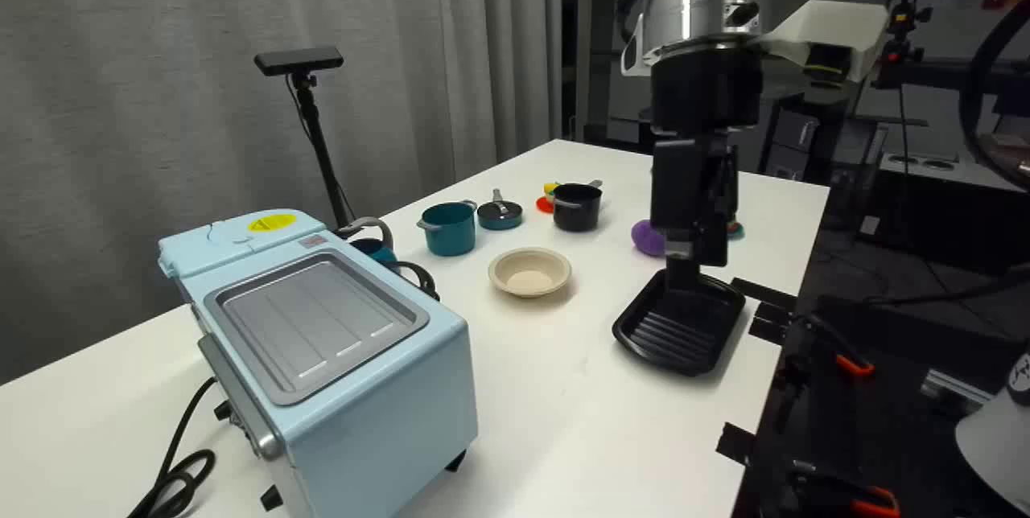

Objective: Pick up the purple plush toy on the table and put it on the plate

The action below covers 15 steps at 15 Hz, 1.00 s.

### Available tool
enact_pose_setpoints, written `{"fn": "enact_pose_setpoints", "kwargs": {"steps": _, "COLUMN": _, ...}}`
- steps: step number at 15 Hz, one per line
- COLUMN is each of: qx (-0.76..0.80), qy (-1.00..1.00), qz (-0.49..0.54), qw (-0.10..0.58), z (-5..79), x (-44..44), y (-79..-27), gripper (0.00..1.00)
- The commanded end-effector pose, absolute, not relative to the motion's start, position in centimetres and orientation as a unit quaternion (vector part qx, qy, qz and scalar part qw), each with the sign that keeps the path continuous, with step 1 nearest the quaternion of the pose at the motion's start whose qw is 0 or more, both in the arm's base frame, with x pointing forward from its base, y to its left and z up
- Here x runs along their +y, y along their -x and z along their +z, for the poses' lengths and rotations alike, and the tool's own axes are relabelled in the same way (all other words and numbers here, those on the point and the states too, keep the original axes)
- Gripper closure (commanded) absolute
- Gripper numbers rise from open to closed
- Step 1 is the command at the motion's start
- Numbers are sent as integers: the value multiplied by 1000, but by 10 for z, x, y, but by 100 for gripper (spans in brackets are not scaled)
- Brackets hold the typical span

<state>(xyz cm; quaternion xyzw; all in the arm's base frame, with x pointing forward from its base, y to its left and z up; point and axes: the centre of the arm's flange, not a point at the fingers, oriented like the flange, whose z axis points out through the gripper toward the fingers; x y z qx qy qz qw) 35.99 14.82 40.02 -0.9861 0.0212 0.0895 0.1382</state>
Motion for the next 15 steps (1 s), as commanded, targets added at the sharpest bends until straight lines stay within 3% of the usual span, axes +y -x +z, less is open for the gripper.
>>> {"fn": "enact_pose_setpoints", "kwargs": {"steps": 1, "qx": 21, "qy": 986, "qz": 90, "qw": 138, "z": 400, "x": 148, "y": -360, "gripper": 0}}
{"fn": "enact_pose_setpoints", "kwargs": {"steps": 15, "qx": 27, "qy": 985, "qz": 89, "qw": 144, "z": 401, "x": 148, "y": -379, "gripper": 0}}
